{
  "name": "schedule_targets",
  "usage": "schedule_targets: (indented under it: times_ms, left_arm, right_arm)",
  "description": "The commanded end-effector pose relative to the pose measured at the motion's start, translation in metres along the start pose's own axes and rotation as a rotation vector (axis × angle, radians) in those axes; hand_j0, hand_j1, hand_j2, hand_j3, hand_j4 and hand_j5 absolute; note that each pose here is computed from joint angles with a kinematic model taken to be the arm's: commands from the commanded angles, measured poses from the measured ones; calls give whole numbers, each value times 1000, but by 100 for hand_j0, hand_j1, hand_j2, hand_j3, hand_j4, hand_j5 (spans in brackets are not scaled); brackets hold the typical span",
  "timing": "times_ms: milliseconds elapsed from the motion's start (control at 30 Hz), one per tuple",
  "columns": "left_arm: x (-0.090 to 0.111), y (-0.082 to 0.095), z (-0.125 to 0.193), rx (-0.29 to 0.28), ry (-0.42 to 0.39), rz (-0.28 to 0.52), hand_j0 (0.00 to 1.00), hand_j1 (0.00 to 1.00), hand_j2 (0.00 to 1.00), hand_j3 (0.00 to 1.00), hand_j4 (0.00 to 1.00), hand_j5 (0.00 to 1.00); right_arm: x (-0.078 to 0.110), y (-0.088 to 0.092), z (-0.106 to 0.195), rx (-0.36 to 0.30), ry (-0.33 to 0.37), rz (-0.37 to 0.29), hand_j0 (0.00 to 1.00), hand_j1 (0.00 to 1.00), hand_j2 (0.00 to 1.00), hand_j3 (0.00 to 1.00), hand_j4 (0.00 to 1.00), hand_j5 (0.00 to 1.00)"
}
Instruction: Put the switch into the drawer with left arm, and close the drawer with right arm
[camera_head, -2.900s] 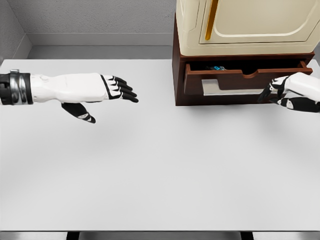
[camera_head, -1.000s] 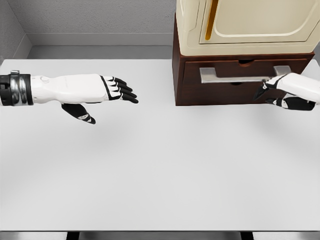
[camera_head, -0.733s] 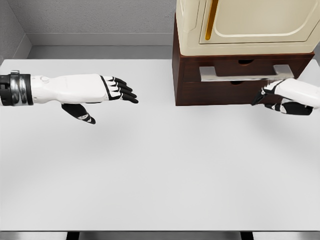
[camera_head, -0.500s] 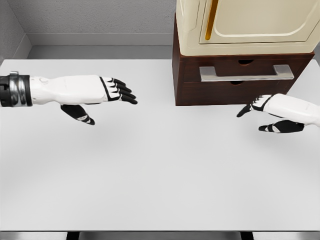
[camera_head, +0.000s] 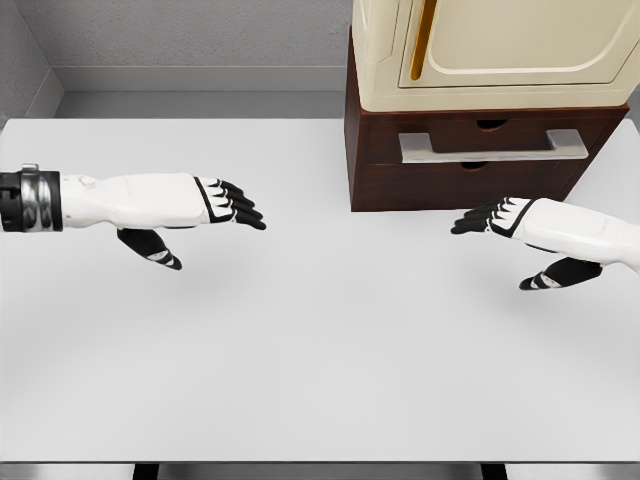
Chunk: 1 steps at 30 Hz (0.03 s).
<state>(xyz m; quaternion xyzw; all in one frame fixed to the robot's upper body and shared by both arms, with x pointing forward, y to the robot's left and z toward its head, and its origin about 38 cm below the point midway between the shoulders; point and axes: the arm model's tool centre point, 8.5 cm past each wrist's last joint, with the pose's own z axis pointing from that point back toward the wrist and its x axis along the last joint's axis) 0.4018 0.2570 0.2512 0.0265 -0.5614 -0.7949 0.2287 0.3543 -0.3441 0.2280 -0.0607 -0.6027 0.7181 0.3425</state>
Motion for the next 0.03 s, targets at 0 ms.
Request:
schedule_targets:
  times_ms: [0]
  left_arm:
    - [0,0,0,2,1,5,100,100,100,100,100,100]
  right_arm:
    - [0,-1,0,-4,0,-6,100,100,100,100,100,100]
